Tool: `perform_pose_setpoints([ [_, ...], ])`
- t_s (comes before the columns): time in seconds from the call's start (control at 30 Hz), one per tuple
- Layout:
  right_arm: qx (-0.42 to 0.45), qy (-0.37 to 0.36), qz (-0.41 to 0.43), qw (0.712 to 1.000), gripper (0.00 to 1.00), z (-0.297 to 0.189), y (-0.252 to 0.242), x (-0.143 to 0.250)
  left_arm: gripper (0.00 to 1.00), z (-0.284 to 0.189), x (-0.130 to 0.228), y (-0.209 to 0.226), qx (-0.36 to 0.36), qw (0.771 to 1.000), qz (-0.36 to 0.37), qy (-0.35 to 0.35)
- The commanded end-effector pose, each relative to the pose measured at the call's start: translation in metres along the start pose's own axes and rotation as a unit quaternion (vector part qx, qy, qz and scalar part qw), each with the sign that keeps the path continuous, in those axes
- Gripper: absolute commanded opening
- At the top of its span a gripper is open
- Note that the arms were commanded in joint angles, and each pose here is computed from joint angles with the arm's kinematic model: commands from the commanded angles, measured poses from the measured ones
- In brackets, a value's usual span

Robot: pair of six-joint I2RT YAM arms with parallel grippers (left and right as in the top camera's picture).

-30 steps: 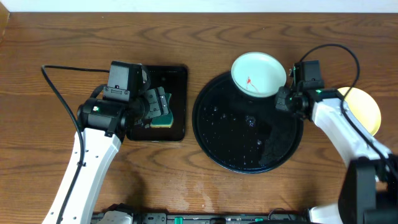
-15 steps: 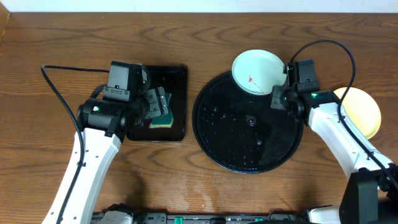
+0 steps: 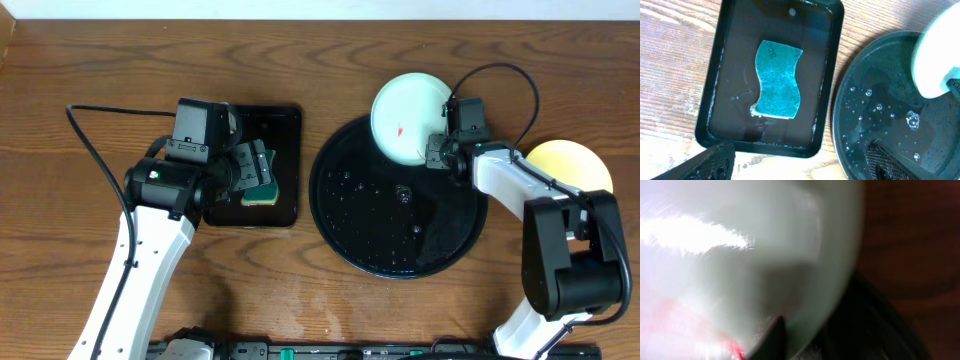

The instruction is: Clean dirty plates on tray and stack at the side

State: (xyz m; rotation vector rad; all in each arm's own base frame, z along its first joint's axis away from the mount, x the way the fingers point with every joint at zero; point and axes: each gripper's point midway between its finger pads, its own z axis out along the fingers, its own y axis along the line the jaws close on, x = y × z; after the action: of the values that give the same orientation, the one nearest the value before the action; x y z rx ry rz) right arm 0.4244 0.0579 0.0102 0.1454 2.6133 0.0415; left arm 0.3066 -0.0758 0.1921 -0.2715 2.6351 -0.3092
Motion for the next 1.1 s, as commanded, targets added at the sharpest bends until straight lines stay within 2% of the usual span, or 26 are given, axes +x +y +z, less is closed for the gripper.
perform_pose_setpoints([
  [0.0,0.007,0.037,0.024,0.999,0.01,0.002,-0.007,0.019,0.84,-0.007,-0.007,-0.002,0.003,1.0,0.004,-0.012],
  [0.27,-0.006,0.111,0.08,0.991,0.01,-0.041,0.01,0.053,0.84,-0.007,-0.007,-0.002,0.004,1.0,0.004,-0.012],
  [0.4,-0.005,0.135,0.075,0.988,0.01,-0.061,0.019,0.067,0.85,-0.007,-0.007,-0.002,0.003,1.0,0.004,-0.012],
  [0.43,-0.006,0.127,0.061,0.99,0.03,-0.065,0.021,0.064,0.84,-0.007,-0.007,-0.002,0.004,1.0,0.004,-0.012],
  [0.5,-0.022,0.1,0.014,0.995,0.16,-0.072,0.027,0.052,0.84,-0.007,-0.007,-0.002,0.003,1.0,0.004,-0.012],
  [0.6,-0.061,0.077,-0.044,0.994,0.24,-0.088,0.038,0.042,0.85,-0.007,-0.007,-0.002,0.003,1.0,0.004,-0.012],
  [0.7,-0.076,0.085,-0.051,0.992,0.3,-0.108,0.04,0.048,0.84,-0.007,-0.007,-0.002,0.004,1.0,0.004,-0.012],
  [0.8,-0.072,0.139,-0.004,0.988,0.32,-0.129,0.034,0.073,0.84,-0.007,-0.007,-0.002,0.003,1.0,0.004,-0.012],
  [0.87,-0.07,0.199,0.024,0.977,0.33,-0.14,0.032,0.101,0.84,-0.007,-0.007,-0.002,0.003,1.0,0.004,-0.012],
  [0.97,-0.081,0.27,0.027,0.959,0.35,-0.151,0.038,0.135,0.85,-0.007,-0.007,-0.002,0.004,1.0,0.004,-0.012],
  [1.07,-0.078,0.307,0.02,0.948,0.36,-0.151,0.041,0.164,0.84,-0.007,-0.007,-0.002,0.003,1.0,0.004,-0.012],
])
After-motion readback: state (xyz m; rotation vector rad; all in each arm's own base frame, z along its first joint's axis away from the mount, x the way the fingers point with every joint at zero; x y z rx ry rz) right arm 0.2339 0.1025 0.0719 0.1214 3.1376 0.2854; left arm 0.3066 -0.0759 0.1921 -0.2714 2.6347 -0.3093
